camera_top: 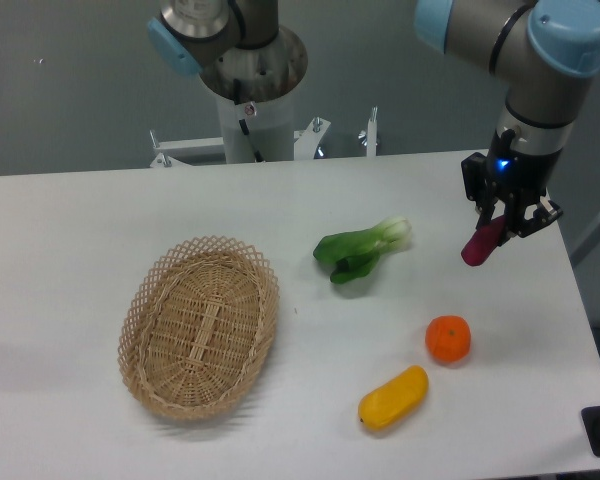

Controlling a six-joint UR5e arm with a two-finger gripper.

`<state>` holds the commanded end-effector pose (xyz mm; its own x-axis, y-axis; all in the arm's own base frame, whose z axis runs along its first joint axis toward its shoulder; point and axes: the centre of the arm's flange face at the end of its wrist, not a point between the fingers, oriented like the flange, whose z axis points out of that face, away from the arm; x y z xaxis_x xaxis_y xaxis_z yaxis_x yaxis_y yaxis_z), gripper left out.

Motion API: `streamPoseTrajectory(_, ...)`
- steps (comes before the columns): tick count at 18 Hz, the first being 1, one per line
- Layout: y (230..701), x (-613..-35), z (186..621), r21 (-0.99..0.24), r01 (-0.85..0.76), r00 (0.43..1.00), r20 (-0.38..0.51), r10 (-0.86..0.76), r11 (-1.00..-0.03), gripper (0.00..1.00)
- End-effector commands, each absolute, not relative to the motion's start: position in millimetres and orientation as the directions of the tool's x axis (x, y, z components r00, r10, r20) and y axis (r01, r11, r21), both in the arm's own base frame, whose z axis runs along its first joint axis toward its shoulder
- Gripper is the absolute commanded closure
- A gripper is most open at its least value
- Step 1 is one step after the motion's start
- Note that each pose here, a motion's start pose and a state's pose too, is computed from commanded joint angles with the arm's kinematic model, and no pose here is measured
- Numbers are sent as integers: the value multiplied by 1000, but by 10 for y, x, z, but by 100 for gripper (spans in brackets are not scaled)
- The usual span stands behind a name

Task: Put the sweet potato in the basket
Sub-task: 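Carry the held purple sweet potato toward the wicker basket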

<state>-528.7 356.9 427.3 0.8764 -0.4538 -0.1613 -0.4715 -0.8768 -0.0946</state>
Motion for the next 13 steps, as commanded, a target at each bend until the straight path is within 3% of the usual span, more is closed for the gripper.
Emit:
streamPoseTrajectory(7,3584,-5152,4368,-98,-441,891,-164,-422,-892,76)
streamPoseTrajectory(13,4150,-4607,4254,-141,-343,937,-123,-327,-929,76)
